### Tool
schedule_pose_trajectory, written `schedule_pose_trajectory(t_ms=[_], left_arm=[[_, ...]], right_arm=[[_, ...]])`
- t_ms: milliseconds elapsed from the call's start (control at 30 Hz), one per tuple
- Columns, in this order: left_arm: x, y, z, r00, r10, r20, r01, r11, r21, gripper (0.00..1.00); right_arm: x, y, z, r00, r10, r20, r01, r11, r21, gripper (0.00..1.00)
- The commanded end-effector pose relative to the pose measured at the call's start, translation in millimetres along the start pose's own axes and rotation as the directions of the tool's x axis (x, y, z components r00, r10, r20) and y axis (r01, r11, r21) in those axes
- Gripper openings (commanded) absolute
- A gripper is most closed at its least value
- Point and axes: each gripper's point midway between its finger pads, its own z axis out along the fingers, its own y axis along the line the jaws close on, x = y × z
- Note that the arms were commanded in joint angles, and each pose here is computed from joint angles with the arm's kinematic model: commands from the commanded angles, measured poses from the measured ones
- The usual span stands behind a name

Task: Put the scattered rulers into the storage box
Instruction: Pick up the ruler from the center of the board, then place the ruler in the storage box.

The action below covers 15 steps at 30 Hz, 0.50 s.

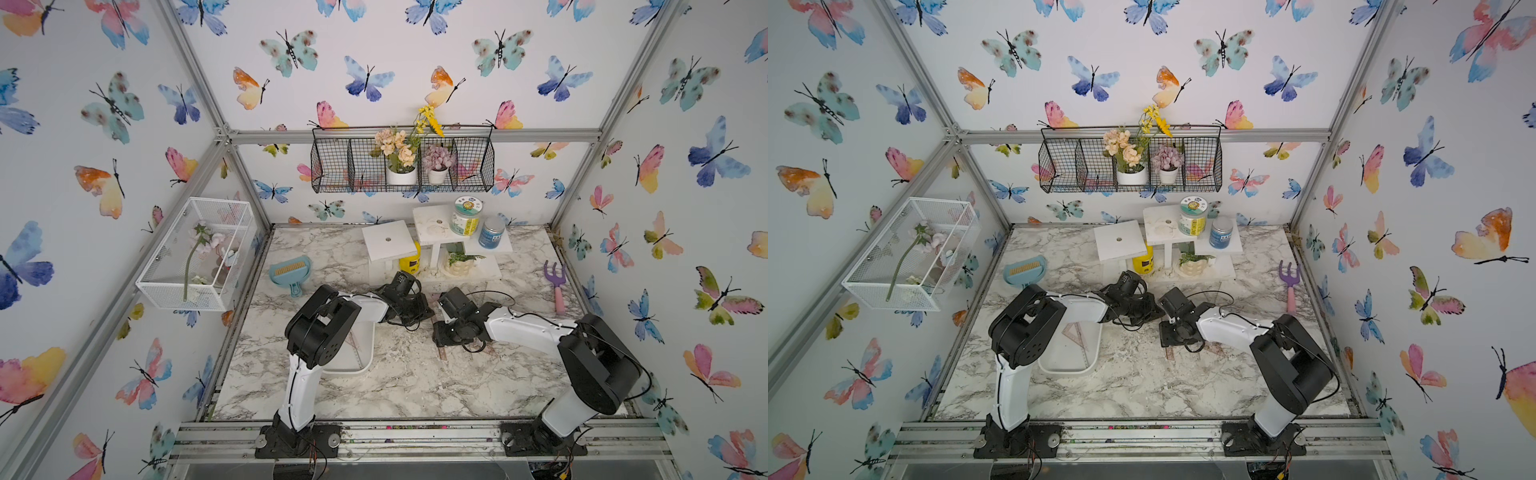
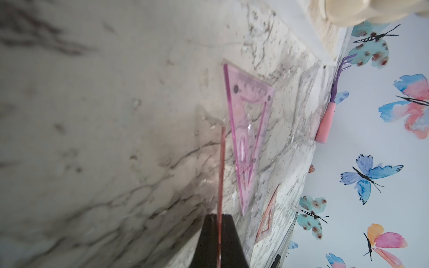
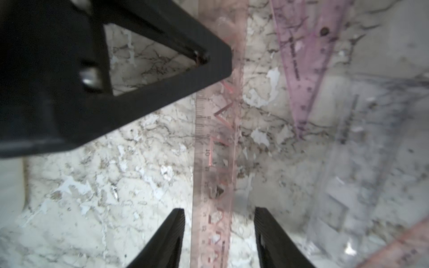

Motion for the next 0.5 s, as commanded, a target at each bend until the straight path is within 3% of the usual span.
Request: schedule_pose_trajectory(t_ms=[0, 233, 467], left_arm=[[17.1, -2.6, -12.2, 0.999, 0.003, -0.046, -0.003, 1.000, 0.001, 0.00], [28.8, -37.3, -53.8, 0.996, 0.088, -0.028, -0.086, 0.995, 0.041, 0.00], [48.1, -61.7, -113.3, 0.977, 0.211, 0.001, -0.211, 0.977, 0.019, 0.00]], right_arm=[[-16.2, -1.9, -40.8, 0.998, -0.003, 0.069, 0.000, 0.999, 0.042, 0.61], [-39.0, -10.0, -86.2, 0.981, -0.020, 0.194, -0.001, 0.995, 0.104, 0.67], [-43.4, -15.4, -86.9, 0.978, -0.005, 0.208, -0.018, 0.994, 0.107, 0.68]])
